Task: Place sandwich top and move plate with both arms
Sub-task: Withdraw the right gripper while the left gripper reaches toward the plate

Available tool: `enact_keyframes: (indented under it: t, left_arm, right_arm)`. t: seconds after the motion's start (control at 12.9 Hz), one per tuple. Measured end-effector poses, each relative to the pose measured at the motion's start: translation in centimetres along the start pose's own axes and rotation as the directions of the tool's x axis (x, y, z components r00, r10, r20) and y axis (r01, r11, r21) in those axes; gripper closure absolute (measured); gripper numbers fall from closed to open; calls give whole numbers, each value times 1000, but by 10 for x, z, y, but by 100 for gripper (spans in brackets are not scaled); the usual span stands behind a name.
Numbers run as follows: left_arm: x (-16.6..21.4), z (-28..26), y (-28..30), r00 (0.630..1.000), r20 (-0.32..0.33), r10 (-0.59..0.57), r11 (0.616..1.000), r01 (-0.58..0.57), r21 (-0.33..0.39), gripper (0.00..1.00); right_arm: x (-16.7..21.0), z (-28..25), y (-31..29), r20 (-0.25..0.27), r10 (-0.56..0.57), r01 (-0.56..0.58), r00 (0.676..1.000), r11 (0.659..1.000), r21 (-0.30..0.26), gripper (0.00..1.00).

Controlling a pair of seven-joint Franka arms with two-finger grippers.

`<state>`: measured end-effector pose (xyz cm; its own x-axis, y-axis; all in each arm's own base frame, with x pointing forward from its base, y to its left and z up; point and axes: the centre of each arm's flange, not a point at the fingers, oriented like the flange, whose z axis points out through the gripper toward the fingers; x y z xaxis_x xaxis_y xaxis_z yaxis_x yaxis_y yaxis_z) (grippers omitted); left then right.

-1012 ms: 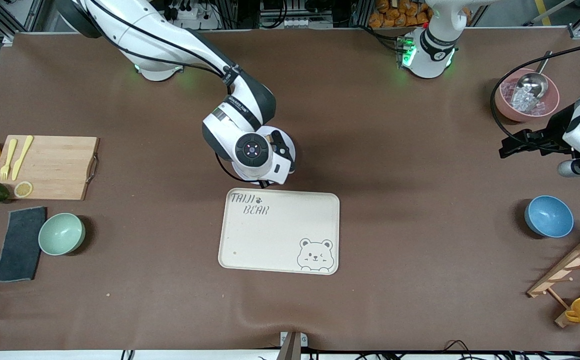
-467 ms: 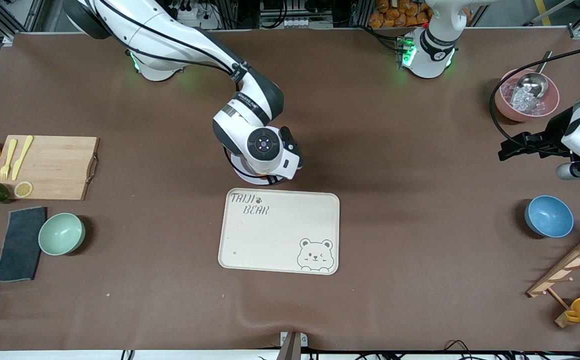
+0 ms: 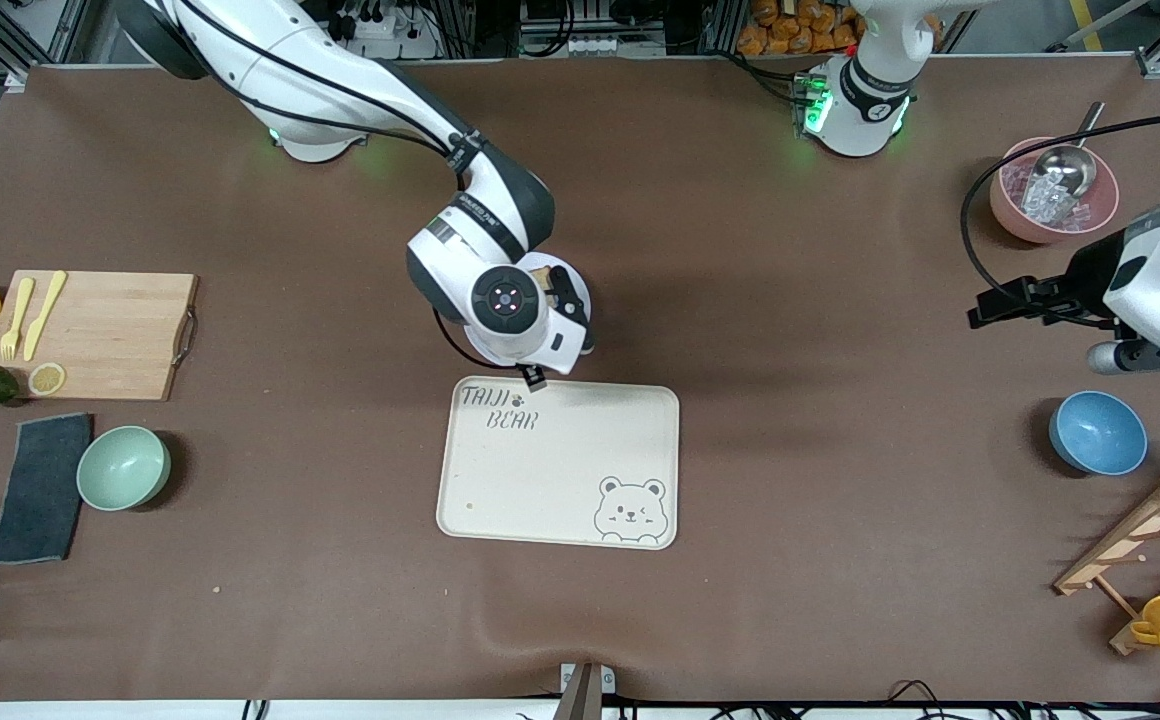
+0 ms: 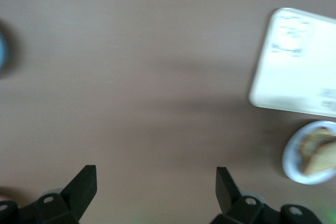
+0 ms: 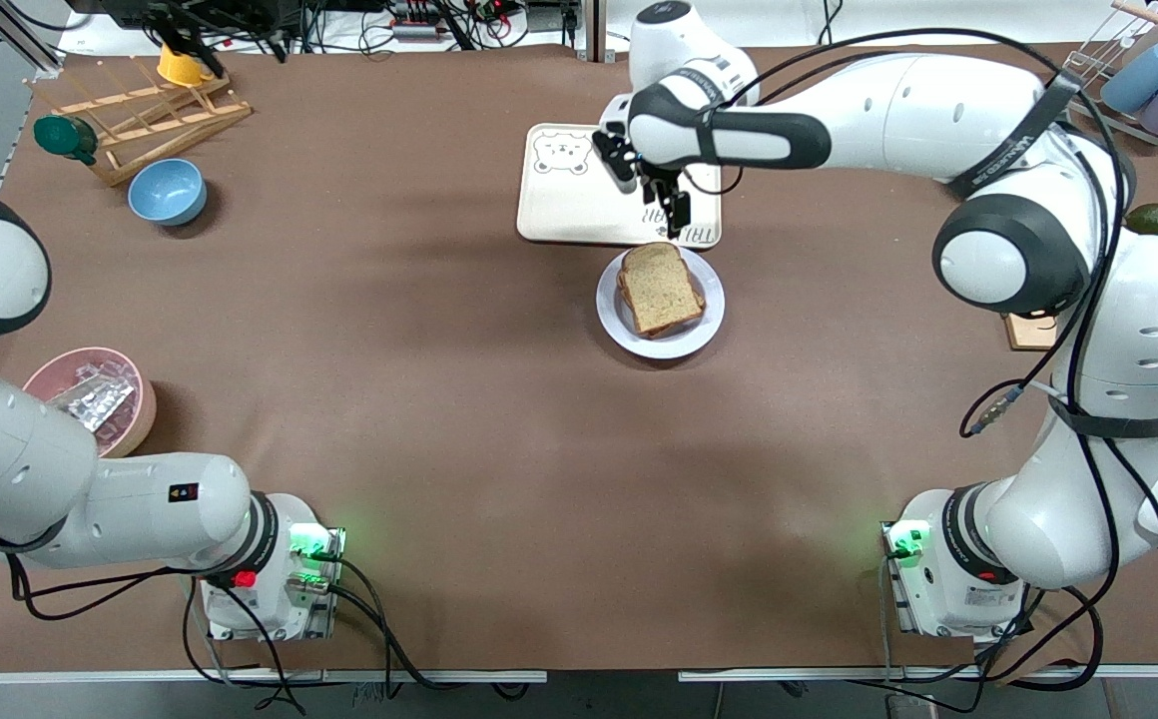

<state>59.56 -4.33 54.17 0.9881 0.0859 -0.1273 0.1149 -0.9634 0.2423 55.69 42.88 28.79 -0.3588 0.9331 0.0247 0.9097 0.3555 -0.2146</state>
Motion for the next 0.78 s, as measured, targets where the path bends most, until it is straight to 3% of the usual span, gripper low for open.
enact_keyframes:
  t: [0.23,0.47,0.62,0.78]
  left_arm:
    - [14,33,7,998,56,8,995,-2,-105,0]
    - [28,90,8,989,129,66,970,-34,-240,0]
    - [26,143,7,984,130,124,936,-73,-344,0]
    - [13,197,8,983,109,145,891,-82,-446,0]
  right_arm:
    - [-50,-42,4,-6,72,-72,997,997,-30,0]
    - [-163,-78,7,-26,239,-240,971,970,-50,0]
    - [-273,-83,2,-61,384,-387,921,921,-43,0]
    - [-365,-90,-16,-97,542,-548,835,836,-41,0]
